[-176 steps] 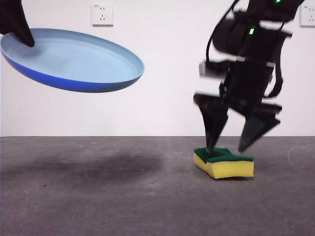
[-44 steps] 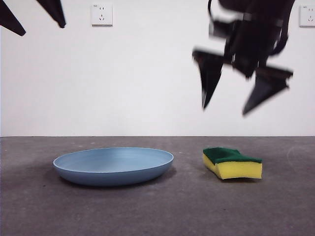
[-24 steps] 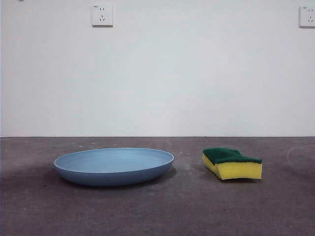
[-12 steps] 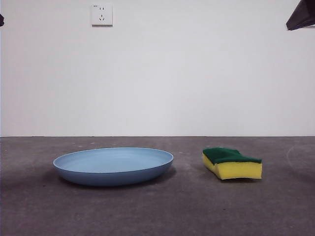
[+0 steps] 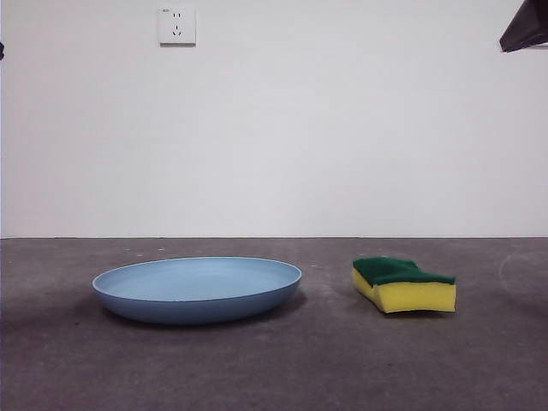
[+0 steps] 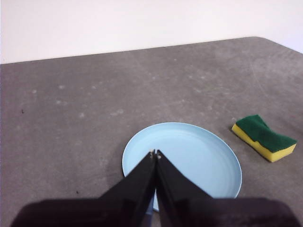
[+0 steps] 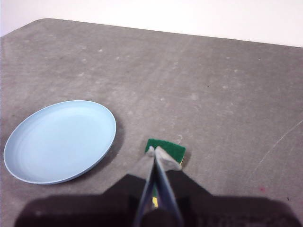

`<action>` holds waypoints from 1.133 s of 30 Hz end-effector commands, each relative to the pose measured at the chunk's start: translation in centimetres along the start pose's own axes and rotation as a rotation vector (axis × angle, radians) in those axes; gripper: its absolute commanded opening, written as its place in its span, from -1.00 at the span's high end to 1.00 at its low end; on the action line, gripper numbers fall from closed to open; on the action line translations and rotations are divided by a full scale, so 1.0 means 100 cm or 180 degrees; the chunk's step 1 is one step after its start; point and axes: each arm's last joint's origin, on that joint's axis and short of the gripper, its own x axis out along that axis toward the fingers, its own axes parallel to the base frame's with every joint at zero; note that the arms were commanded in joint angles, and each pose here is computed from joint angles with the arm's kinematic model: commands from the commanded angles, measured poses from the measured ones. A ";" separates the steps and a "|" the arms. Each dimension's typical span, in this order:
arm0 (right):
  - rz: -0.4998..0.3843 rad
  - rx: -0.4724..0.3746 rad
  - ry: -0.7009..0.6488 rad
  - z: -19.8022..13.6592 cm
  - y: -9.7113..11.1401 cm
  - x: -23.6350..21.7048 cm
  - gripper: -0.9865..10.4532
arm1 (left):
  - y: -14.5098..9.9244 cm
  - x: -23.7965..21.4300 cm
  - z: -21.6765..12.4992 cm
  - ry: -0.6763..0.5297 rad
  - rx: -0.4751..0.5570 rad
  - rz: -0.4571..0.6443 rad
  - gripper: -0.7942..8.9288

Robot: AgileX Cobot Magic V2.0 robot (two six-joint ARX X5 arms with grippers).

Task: Pick up the plate,pick up the cloth,clean the plate with the cloth

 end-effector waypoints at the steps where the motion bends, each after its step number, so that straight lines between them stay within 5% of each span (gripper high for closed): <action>1: -0.0003 0.0023 -0.0023 0.000 0.000 0.000 0.83 | 0.000 0.000 0.000 0.0008 0.0134 0.0014 0.84; 5: -0.0003 0.0023 -0.0023 0.000 0.000 0.000 0.83 | 0.003 -0.009 0.002 -0.0142 0.0565 0.0210 0.84; 18: -0.0003 0.0024 -0.0023 0.000 0.000 0.000 0.83 | 0.028 -0.015 -0.053 -0.0689 0.0383 0.0672 0.84; 34: -0.0003 0.0024 -0.0022 0.000 0.000 0.000 0.83 | 0.044 0.003 -0.105 -0.0271 0.0001 0.0904 0.84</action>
